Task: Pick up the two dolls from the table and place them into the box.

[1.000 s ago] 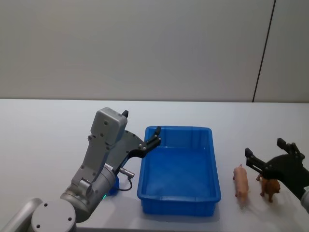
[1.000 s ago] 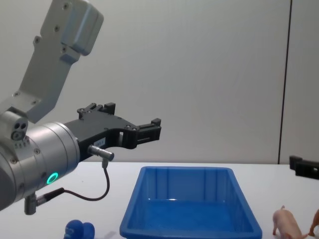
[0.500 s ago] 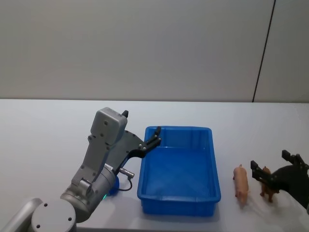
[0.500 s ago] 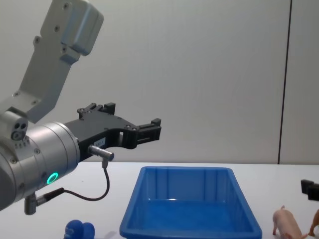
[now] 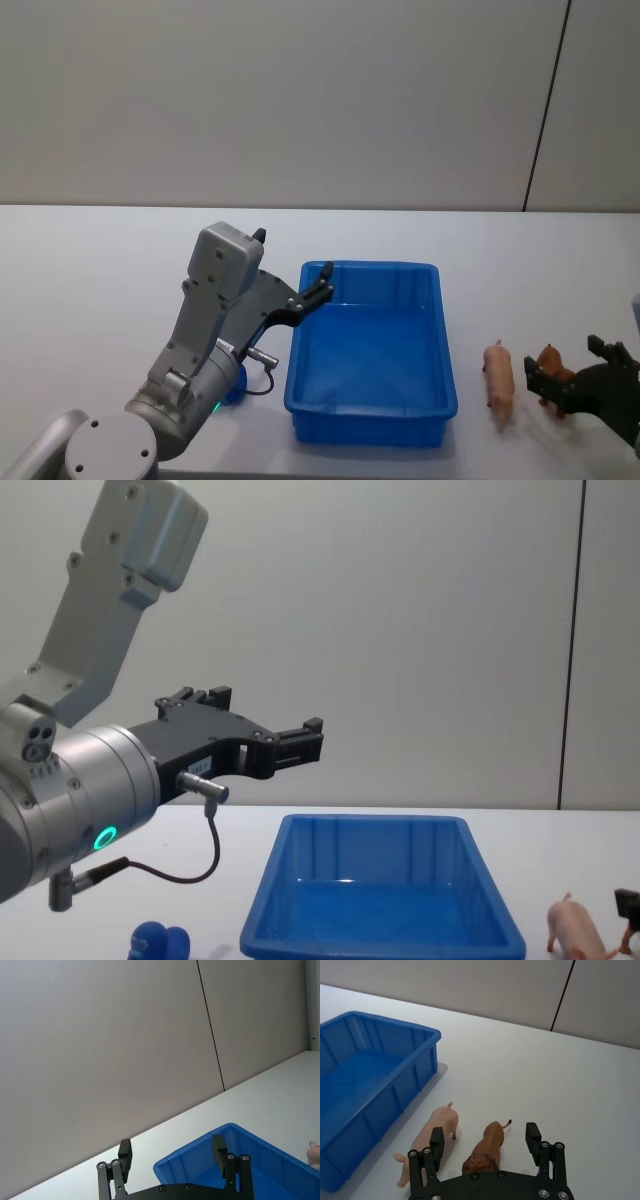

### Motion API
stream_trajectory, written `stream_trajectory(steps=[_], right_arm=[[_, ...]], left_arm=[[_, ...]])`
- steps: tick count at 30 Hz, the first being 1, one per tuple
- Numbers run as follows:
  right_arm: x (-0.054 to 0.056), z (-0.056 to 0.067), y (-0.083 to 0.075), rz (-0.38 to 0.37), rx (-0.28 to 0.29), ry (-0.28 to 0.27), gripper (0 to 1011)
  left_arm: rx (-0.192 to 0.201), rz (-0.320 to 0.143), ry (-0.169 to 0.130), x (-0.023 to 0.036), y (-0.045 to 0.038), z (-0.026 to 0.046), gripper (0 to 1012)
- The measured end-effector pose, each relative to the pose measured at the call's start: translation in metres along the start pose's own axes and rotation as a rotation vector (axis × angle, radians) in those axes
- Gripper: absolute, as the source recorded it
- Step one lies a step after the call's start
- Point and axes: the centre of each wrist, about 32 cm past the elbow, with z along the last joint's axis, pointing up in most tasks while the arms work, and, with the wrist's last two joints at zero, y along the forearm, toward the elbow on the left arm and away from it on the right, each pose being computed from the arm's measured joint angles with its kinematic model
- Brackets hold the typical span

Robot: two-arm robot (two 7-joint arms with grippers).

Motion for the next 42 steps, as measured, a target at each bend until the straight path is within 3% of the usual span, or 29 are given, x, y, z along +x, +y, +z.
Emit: stream_trajectory(steps=[20,27,30,35,37,42], right_arm=[[0.0001,-0.0051,0.0063,-0.003,-0.075,0.011,982],[0.0009,-0.0057,0.0069,-0.006,-0.091,0.024,819],[0.0013,-0.0060,0.0071,-0.010,-0.098,0.031,691],[0.0020,-0.0064,0.0071,-0.018,-0.103,0.038,575],[0.0022,-0.0064,0.0071,-0.021,-0.104,0.040,474],[0.0024,-0.0061,0.0066,-0.026,-0.101,0.044,436]], left_arm=[[0.000,0.000,0.000,0.0000,0.0000,0.0000,1002],[0.000,0.000,0.000,0.0000,0.0000,0.0000,1002],[0.000,0.000,0.000,0.0000,0.0000,0.0000,1002],[0.000,0.000,0.000,0.0000,0.0000,0.0000,1001],[0.000,0.000,0.000,0.0000,0.0000,0.0000,1002],[0.000,0.000,0.000,0.0000,0.0000,0.0000,1001]])
